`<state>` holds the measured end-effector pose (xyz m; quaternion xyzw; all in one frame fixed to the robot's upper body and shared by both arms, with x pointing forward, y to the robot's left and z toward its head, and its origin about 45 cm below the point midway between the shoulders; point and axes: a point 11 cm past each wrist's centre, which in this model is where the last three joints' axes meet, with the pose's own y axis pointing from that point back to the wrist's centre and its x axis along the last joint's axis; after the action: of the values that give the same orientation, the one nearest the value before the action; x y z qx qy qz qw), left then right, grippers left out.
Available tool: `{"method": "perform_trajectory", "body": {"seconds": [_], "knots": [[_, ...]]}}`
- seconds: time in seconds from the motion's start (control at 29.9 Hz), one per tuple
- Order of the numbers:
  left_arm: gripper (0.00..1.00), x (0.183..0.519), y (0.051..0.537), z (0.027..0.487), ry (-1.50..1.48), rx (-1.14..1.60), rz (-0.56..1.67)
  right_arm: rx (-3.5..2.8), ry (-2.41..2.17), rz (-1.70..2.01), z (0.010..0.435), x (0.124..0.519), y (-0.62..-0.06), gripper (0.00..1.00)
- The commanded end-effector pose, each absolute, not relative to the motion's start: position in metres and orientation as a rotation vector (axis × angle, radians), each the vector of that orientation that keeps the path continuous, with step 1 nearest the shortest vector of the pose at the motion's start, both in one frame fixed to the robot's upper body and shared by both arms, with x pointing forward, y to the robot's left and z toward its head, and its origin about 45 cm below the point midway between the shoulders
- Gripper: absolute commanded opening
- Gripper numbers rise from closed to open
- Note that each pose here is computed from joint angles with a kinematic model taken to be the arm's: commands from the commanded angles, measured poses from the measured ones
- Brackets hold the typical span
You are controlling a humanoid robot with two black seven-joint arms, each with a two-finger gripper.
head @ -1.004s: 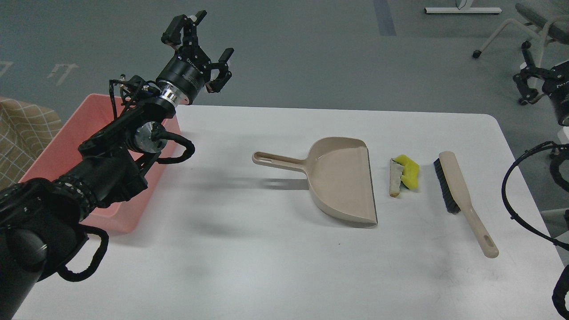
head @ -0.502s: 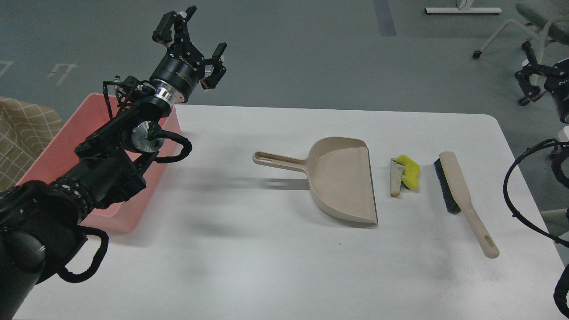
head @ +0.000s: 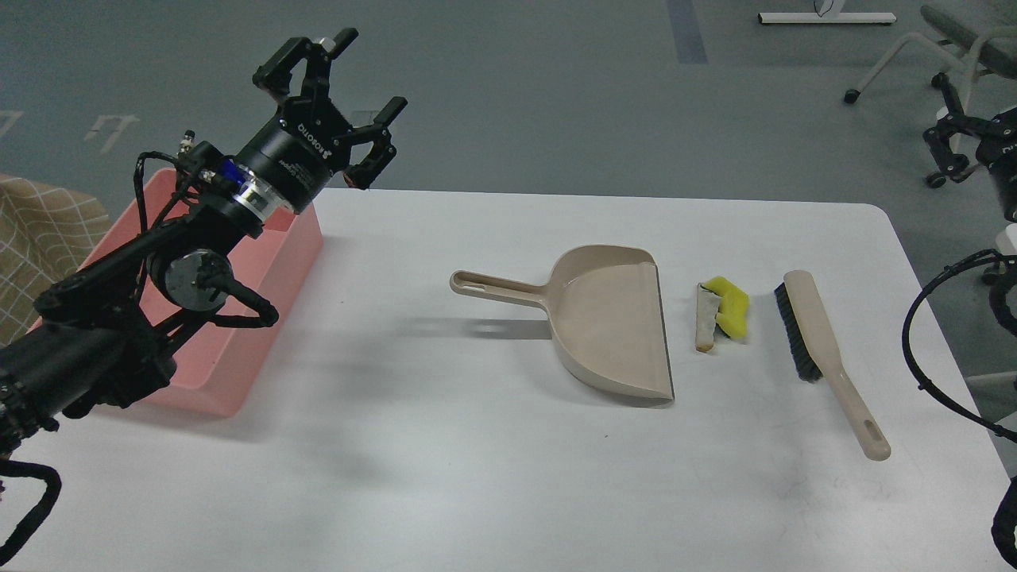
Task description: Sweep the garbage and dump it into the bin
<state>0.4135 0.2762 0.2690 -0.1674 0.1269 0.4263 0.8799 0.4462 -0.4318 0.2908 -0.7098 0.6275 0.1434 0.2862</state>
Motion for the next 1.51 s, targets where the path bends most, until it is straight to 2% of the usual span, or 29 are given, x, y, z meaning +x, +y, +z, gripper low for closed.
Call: {"method": "perform_trajectory", "body": {"seconds": [0.0,0.37,0.47,0.54,0.67,0.9,1.07,1.47], "knots": [[0.81,0.396,0.276,0.263,0.252,-0.280,0.846,-1.897,1.677,0.384,0.290,0.446,-0.432,1.00],[0.78,0.361,0.228,0.182,0.107,0.121,0.776,-1.907,1.711,0.371,0.291,0.442,-0.442,1.00],[0.79,0.361,0.227,0.178,0.097,0.133,0.804,-1.908,1.715,0.370,0.291,0.442,-0.443,1.00],[0.84,0.365,0.230,0.179,0.084,0.131,0.838,-1.908,1.715,0.373,0.290,0.442,-0.443,1.00],[0.85,0.366,0.233,0.177,0.086,0.143,0.855,-1.907,1.719,0.377,0.288,0.441,-0.443,1.00],[0.76,0.358,0.239,0.161,0.104,0.192,0.869,-1.908,1.718,0.376,0.288,0.441,-0.443,1.00],[0.76,0.359,0.250,0.147,0.115,0.260,0.925,-1.908,1.716,0.377,0.288,0.441,-0.443,1.00],[0.76,0.365,0.227,0.116,0.186,0.326,0.935,-1.903,1.722,0.387,0.284,0.441,-0.443,1.00]]}}
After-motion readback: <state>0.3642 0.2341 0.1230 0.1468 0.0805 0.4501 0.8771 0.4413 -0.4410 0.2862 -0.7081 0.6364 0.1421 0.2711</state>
